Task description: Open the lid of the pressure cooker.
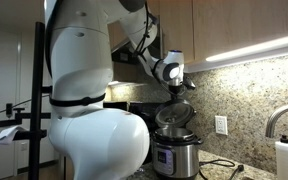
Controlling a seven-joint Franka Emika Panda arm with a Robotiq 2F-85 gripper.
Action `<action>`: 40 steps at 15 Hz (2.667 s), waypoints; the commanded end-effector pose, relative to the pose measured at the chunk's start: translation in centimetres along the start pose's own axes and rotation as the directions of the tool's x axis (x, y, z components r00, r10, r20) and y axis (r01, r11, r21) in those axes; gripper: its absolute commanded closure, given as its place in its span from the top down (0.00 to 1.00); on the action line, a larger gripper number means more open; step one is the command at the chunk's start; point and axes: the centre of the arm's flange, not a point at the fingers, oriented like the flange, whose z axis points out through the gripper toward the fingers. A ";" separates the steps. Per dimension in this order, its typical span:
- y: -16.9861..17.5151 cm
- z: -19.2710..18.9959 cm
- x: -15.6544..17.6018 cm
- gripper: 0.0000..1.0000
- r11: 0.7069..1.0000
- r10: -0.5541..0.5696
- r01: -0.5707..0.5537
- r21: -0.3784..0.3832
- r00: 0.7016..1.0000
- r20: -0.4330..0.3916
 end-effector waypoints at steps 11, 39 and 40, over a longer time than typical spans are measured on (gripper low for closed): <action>1.2 -0.6 0.2 0.14 0.977 0.032 -0.035 -0.210 0.999 -0.016; -10.7 -2.0 11.4 0.14 0.827 0.403 -0.386 0.408 0.914 0.049; -10.9 -2.2 11.9 0.14 0.824 0.412 -0.403 0.398 0.909 0.067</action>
